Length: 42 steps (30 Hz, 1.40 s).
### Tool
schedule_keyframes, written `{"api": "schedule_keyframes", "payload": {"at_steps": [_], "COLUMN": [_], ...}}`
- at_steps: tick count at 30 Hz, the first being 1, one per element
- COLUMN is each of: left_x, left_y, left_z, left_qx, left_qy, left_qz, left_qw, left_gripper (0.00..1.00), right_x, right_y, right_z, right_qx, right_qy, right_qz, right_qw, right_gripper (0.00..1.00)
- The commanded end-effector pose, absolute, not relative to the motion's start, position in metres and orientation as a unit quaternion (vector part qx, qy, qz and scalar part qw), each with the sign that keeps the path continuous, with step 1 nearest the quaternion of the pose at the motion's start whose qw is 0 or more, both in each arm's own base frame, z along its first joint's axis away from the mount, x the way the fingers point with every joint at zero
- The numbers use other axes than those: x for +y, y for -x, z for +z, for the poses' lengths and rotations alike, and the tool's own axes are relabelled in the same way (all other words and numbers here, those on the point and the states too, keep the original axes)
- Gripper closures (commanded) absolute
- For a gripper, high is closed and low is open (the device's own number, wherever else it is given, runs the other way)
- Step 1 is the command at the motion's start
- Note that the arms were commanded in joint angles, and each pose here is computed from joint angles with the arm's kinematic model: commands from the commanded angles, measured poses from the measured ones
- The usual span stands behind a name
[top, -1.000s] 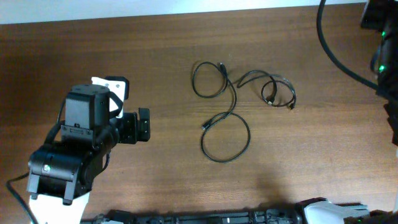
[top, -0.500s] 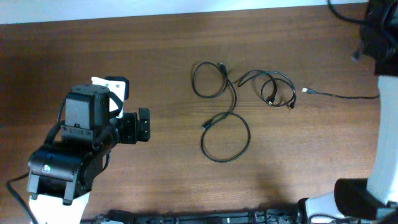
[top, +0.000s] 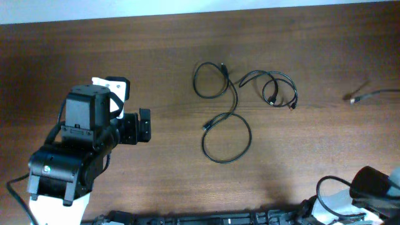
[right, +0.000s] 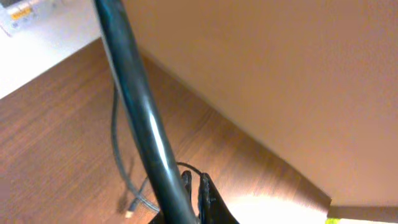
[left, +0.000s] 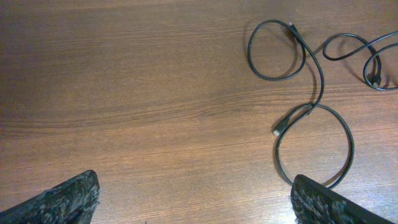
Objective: Untangle cables
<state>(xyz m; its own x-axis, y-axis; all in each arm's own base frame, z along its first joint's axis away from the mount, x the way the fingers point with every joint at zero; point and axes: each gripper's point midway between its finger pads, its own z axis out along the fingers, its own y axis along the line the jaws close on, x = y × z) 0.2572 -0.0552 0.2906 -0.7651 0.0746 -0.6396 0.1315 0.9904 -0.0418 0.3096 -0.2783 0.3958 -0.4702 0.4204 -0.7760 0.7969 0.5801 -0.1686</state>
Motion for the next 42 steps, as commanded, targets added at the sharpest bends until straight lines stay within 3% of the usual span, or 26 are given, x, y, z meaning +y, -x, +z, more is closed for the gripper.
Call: {"api": "schedule_keyframes", "payload": {"at_steps": [1,11,17,21,29,32,35,38,42], "left_x": [-0.056,-0.056,-0.056,-0.056,-0.056,-0.056,-0.056,-0.056,-0.056], "left_y": [-0.258,-0.258,-0.258,-0.258,-0.258,-0.258,-0.258,-0.258,-0.258], "left_z": [0.298,0.298,0.298,0.298,0.298,0.298,0.298,0.298,0.298], "left_qx": [0.935,0.935,0.935,0.935,0.935,0.935,0.935,0.935,0.935], "left_qy": [-0.061,-0.061,-0.061,-0.061,-0.061,-0.061,-0.061,-0.061,-0.061], "left_qz": [-0.045,-0.045,-0.045,-0.045,-0.045,-0.045,-0.045,-0.045,-0.045], "left_qw": [0.347,0.347,0.347,0.347,0.347,0.347,0.347,0.347,0.347], "left_gripper": [0.01,0.01,0.01,0.01,0.01,0.01,0.01,0.01,0.01], "right_x": [-0.299,-0.362,-0.369,-0.367,-0.361,-0.354,-0.344,-0.331,-0.315], "right_y": [-0.301,-0.239,-0.237,-0.236,-0.24,-0.25,-0.258,-0.266,-0.283], "right_z": [0.375,0.315,0.302,0.301,0.298,0.295,0.293,0.29,0.287], "right_qx": [0.809,0.751,0.753,0.754,0.761,0.769,0.778,0.79,0.834], "right_qy": [-0.424,-0.578,-0.588,-0.588,-0.585,-0.579,-0.573,-0.561,-0.493], "right_qz": [-0.224,-0.208,-0.181,-0.18,-0.16,-0.126,-0.091,-0.052,-0.009], "right_qw": [0.339,0.243,0.234,0.231,0.23,0.238,0.241,0.24,0.249], "right_gripper": [0.96,0.96,0.95,0.8,0.62,0.39,0.26,0.19,0.19]}}
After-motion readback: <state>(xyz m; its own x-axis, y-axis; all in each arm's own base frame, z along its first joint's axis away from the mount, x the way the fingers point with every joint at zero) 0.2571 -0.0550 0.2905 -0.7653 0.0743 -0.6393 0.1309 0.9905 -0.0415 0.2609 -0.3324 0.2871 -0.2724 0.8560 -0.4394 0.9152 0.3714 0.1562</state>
